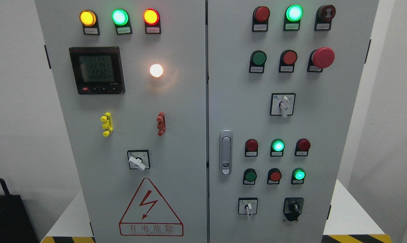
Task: Release door handle
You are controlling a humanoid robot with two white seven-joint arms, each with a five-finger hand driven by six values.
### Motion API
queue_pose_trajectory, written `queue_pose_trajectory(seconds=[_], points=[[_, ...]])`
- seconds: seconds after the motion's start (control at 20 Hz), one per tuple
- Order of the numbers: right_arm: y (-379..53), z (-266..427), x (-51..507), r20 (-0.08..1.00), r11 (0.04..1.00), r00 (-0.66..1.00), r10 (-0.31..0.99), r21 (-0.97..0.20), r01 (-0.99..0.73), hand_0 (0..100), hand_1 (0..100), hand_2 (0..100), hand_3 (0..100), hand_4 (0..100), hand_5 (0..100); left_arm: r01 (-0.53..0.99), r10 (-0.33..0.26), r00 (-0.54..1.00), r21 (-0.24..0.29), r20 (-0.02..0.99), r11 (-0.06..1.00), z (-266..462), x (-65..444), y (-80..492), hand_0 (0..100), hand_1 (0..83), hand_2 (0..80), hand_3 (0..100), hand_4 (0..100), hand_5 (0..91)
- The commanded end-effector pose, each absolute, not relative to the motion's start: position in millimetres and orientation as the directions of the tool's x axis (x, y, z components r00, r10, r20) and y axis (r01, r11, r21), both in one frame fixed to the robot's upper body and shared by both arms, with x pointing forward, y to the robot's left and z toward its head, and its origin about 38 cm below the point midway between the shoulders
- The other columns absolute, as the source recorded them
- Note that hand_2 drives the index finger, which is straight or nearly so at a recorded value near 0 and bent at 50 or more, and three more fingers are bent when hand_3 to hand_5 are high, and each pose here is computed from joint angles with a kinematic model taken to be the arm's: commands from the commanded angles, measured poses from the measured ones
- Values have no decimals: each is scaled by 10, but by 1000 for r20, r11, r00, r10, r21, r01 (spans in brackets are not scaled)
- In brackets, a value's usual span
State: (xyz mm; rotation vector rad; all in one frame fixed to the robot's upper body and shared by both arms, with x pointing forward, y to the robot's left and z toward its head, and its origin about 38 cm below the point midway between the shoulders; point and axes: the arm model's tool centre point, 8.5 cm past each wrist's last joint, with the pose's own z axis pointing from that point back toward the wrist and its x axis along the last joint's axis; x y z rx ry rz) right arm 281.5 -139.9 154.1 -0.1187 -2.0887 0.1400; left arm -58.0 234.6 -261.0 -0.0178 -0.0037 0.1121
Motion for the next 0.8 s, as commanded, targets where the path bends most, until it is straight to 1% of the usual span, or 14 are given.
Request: queue_pose_trajectory(seconds=[0.0,0.05,0.1,0.15,0.25,0.3,0.35,0.45,0.65,0.75], points=[[-1473,2072,3050,571,826,-597,563,-392,405,425,328,0,646,625,695,-99,99,995,-19,-17,995,-2601,-648,2340,120,389,0,0,0,0],[-1442,2110,3043,518,791,-599,611,-427,438,409,350,0,682,659,747,-99,99,995,-19,-17,995,-2601,-648,2340,120,389,0,0,0,0],[-1397,2125,3041,464,751,-594,657,-469,465,379,379,0,741,709,814,-99,99,995,-19,-17,995,-2601,-648,2340,120,389,0,0,0,0],[-1343,2133,3051,400,701,-585,706,-516,492,365,388,0,762,726,823,-99,99,995,-19,-17,995,-2601,-648,2340,120,389,0,0,0,0],[-1258,2133,3102,284,601,-558,780,-590,539,330,408,0,853,813,894,-99,99,995,-19,-17,995,-2601,-648,2340,120,389,0,0,0,0],[-1227,2121,3140,247,563,-543,803,-615,552,318,413,0,910,867,951,-99,99,995,-17,-17,995,-2600,-648,2350,120,389,0,0,0,0],[-1212,2095,3186,231,532,-519,823,-635,560,304,419,0,994,935,984,-99,99,995,-19,-17,995,-2601,-648,2340,120,389,0,0,0,0],[-1194,2051,3302,217,481,-470,856,-668,568,287,416,0,1000,1000,996,-99,99,995,-17,-17,995,-2600,-648,2350,120,389,0,0,0,0],[-1109,2023,3469,154,395,-418,895,-708,586,271,396,0,1000,1000,1000,-99,99,995,-19,-17,995,-2601,-648,2340,120,389,0,0,0,0],[-1048,2007,3543,139,366,-405,903,-744,559,269,388,0,1000,1000,1000,-99,99,995,-17,-17,995,-2600,-648,2350,120,389,0,0,0,0]])
